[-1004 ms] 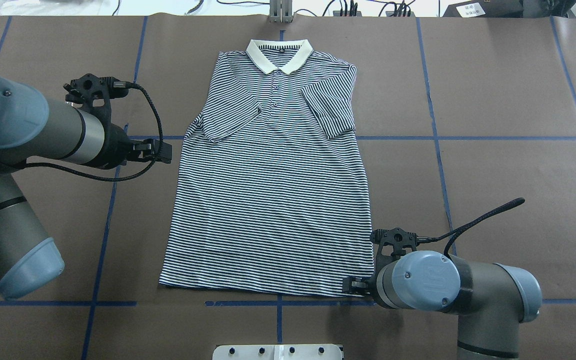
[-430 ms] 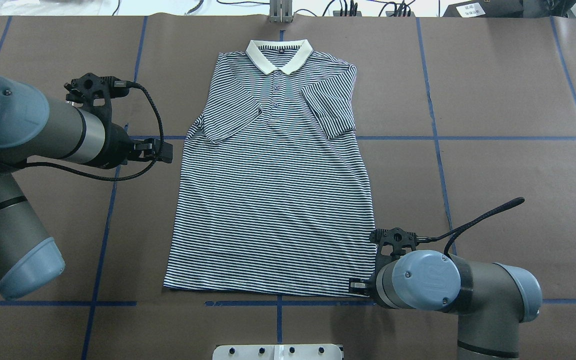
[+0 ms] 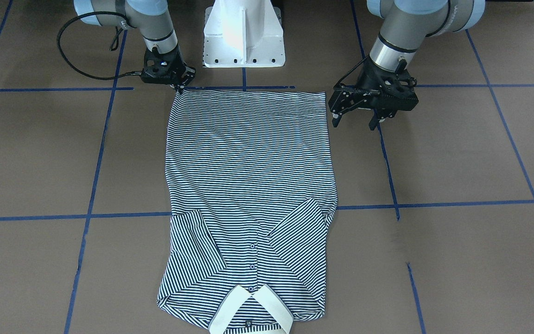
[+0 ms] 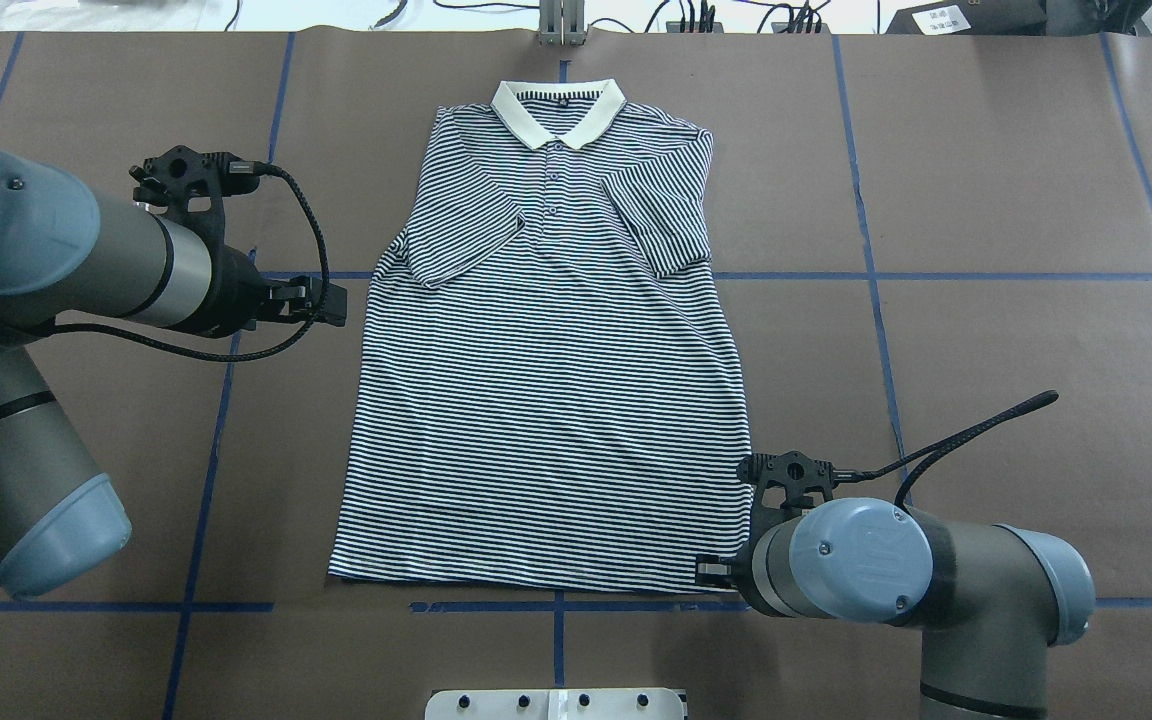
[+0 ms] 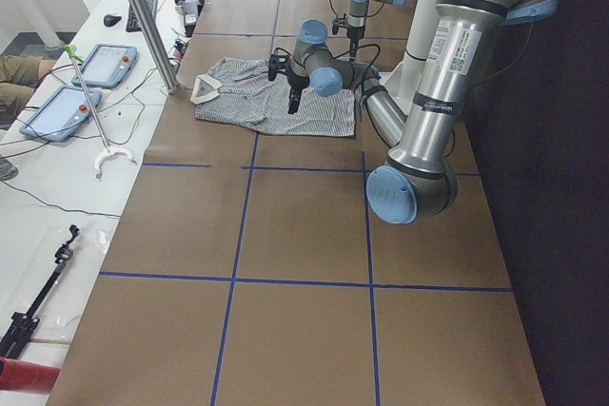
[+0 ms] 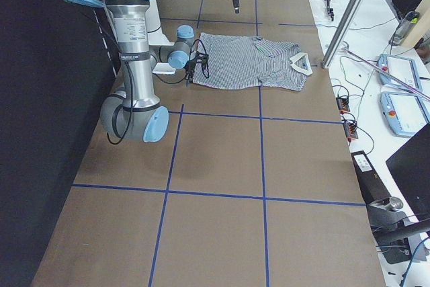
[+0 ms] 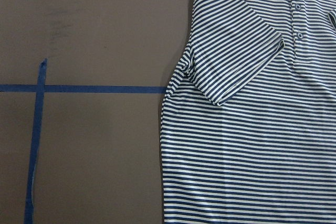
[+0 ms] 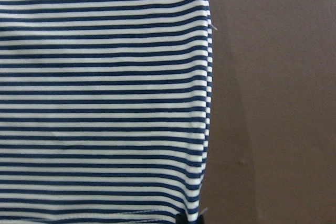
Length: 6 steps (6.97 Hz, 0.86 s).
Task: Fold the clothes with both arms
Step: 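Lower both grippers and pinch the two hem corners nearest the robot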
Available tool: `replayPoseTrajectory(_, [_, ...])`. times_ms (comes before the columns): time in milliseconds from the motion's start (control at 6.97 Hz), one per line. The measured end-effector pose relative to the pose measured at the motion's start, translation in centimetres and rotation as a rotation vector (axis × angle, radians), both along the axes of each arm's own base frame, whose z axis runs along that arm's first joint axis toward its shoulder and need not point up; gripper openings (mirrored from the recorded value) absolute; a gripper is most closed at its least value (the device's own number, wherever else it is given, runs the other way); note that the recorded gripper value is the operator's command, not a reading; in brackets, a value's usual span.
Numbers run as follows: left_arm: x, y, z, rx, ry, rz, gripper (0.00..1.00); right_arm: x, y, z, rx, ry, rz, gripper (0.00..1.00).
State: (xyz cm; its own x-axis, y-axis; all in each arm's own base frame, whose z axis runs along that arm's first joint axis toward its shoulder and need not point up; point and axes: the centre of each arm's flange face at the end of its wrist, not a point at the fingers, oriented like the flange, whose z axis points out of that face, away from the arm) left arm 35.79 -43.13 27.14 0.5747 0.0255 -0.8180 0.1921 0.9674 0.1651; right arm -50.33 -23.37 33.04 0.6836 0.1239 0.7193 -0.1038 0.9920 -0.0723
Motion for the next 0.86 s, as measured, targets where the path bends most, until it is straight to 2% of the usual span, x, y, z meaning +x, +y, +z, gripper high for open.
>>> replayPoseTrajectory(143, [0.8, 0.7, 0.3, -0.033, 0.002, -0.001, 1.00, 0.3, -0.3, -0.2, 0.004, -0.004, 0.009, 0.00])
replayPoseTrajectory(287, [2.8, 2.8, 1.5, -0.116, 0.002, -0.015, 1.00, 0.6, -0.7, -0.5, 0.007, -0.010, 0.019, 0.00])
replayPoseTrajectory(574, [7.2, 9.4, 4.3, -0.273, -0.026, -0.072, 1.00, 1.0, -1.2, -0.7, 0.010, -0.015, 0.031, 0.00])
replayPoseTrajectory(861, [10.6, 15.2, 5.6, -0.365, -0.043, -0.092, 0.98, 1.1, -1.3, -0.9, 0.014, -0.018, 0.032, 0.00])
